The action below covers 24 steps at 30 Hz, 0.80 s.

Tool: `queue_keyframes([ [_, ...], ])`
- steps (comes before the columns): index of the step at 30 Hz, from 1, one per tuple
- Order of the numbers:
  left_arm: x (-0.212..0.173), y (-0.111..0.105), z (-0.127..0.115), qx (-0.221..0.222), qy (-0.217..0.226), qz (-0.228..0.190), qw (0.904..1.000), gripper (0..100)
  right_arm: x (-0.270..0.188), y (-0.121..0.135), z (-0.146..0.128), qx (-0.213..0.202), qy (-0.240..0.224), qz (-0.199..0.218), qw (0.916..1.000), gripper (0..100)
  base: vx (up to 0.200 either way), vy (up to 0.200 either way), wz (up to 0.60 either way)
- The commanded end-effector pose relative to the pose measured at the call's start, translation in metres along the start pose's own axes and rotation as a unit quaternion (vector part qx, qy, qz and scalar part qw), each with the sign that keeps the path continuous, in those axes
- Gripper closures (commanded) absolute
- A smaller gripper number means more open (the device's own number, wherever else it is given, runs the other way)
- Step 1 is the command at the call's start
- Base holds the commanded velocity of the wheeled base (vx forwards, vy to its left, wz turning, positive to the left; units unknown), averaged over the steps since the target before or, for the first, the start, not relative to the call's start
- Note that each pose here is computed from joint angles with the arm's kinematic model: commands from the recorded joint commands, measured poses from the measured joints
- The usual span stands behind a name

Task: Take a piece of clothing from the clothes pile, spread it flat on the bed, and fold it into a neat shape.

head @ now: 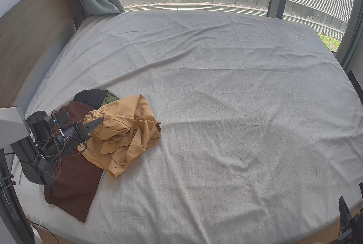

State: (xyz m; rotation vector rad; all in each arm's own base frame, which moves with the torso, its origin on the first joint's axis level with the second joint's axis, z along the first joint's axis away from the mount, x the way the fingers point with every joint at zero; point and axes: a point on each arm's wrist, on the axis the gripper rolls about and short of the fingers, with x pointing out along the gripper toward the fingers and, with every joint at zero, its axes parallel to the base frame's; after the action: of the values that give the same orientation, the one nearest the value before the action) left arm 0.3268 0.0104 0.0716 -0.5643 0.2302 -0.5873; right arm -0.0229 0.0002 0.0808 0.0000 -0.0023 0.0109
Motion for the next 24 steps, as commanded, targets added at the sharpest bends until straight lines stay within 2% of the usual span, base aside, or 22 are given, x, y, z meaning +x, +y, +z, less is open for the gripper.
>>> queue_keyframes([
  [1, -0.003, -0.014, 0.005, -0.012, -0.005, -0.01, 0.9999, 100, 0.0, 0.0, -0.005, 0.0, 0.0, 0.001, 1.0, 0, 0.0, 0.0, 0.0],
  [8, 0.001, -0.048, 0.012, -0.063, -0.049, 0.006, 0.9968, 100, 0.0, 0.0, -0.005, 0.0, 0.0, 0.001, 1.0, 0, 0.0, 0.0, 0.0],
  [15, -0.007, -0.065, 0.016, -0.066, -0.056, -0.003, 0.9962, 100, 0.0, 0.0, -0.005, 0.0, 0.0, 0.001, 1.0, 0, 0.0, 0.0, 0.0],
  [19, -0.008, -0.067, 0.018, -0.065, -0.06, -0.003, 0.9961, 100, 0.0, 0.0, -0.005, 0.0, 0.0, 0.001, 1.0, 0, 0.0, 0.0, 0.0],
  [20, -0.009, -0.076, 0.019, -0.061, -0.068, -0.004, 0.9958, 100, 0.0, 0.0, -0.005, 0.0, 0.0, 0.001, 1.0, 0, 0.0, 0.0, 0.0],
  [24, -0.012, -0.084, 0.02, -0.058, -0.073, -0.007, 0.9956, 100, 0.0, 0.0, -0.005, 0.0, 0.0, 0.001, 1.0, 0, 0.0, 0.0, 0.0],
])
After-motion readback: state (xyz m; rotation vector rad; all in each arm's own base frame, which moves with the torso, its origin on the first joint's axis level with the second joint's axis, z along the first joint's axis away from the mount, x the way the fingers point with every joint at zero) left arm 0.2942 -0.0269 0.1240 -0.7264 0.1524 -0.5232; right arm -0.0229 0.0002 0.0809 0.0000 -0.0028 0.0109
